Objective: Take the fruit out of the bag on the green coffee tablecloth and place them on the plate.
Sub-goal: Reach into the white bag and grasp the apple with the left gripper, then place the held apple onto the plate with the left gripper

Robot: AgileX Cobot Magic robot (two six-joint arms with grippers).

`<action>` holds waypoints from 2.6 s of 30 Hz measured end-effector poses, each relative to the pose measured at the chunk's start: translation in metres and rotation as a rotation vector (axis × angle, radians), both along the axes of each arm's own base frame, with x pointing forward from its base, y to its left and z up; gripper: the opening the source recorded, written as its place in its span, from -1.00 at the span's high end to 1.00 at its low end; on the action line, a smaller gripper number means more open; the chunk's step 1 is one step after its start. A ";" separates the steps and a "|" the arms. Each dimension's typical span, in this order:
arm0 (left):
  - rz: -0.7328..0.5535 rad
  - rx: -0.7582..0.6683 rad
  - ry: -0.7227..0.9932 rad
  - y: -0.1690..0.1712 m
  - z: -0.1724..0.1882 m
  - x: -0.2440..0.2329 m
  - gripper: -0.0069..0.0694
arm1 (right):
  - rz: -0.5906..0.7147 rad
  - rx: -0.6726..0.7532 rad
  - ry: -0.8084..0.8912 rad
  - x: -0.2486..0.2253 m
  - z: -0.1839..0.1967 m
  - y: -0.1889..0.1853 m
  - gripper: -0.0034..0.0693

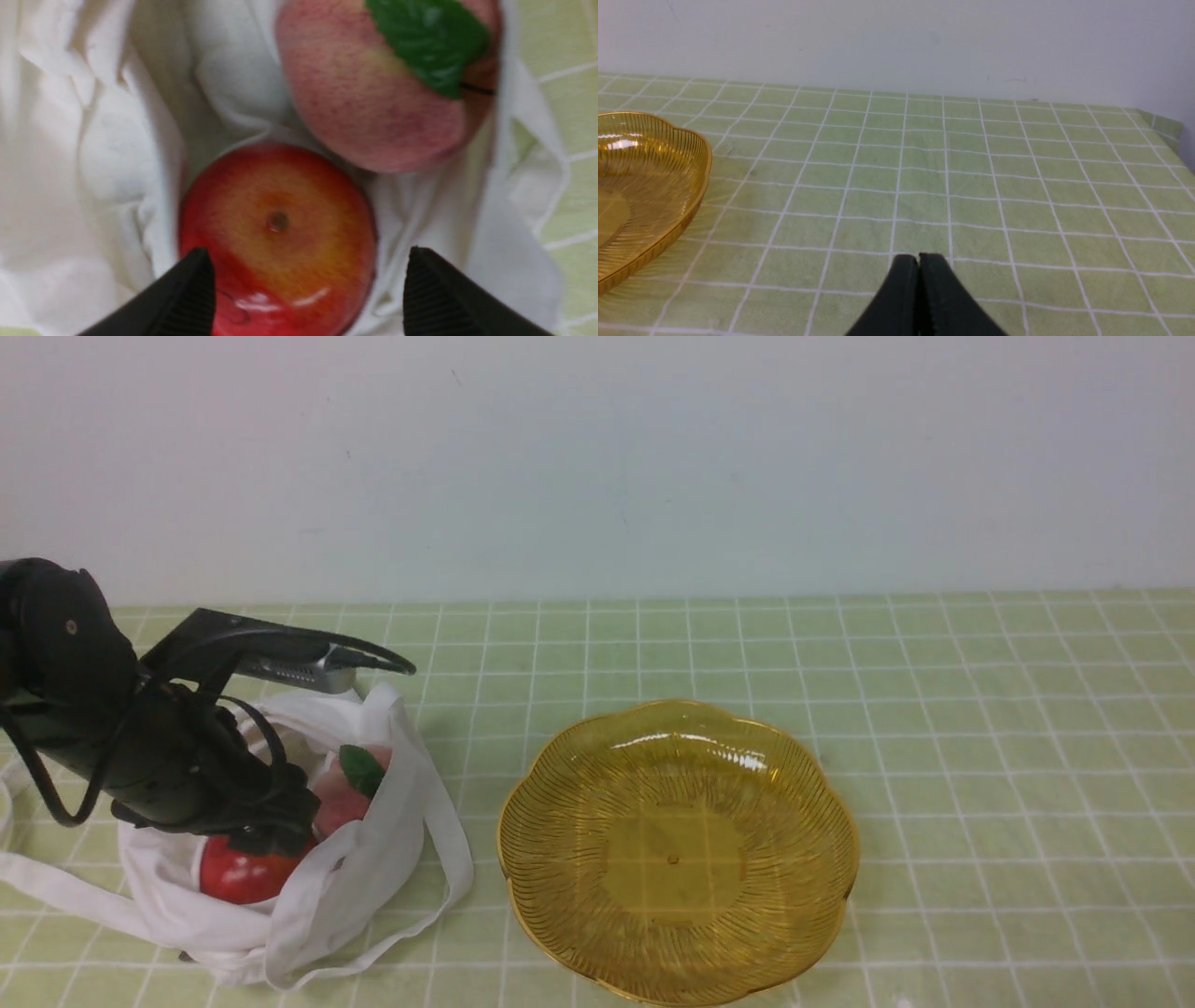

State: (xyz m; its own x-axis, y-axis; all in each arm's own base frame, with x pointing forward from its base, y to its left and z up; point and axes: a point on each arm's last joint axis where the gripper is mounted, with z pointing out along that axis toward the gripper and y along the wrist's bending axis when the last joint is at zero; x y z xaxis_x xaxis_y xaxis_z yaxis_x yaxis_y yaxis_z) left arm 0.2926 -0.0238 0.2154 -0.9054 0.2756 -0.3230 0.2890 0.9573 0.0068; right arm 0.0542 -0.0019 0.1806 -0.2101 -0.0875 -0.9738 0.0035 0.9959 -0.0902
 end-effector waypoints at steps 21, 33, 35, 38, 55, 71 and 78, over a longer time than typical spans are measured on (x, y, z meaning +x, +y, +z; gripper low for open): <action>-0.021 0.043 0.032 0.002 -0.024 0.014 -0.87 | 0.000 0.000 0.000 0.000 0.000 0.000 0.94; 0.004 0.043 0.039 0.002 -0.030 0.019 -0.76 | 0.000 0.000 0.000 0.000 0.000 0.000 0.94; 0.007 0.043 0.042 0.003 -0.030 0.019 -0.76 | 0.000 0.000 0.000 0.000 0.000 0.000 0.94; 0.015 0.042 0.041 0.003 -0.025 0.016 -0.76 | 0.000 0.000 0.000 0.000 0.000 0.000 0.94; -0.004 -0.037 -0.237 -0.007 0.064 -0.027 -0.76 | 0.000 0.000 0.000 0.000 0.000 0.000 0.94; -0.330 -0.322 -0.345 -0.160 0.035 -0.018 -0.76 | 0.000 0.000 0.000 0.000 0.000 0.000 0.94; -0.319 -0.264 -0.247 -0.177 -0.022 0.003 -0.76 | 0.000 0.000 0.000 0.000 0.000 0.000 0.94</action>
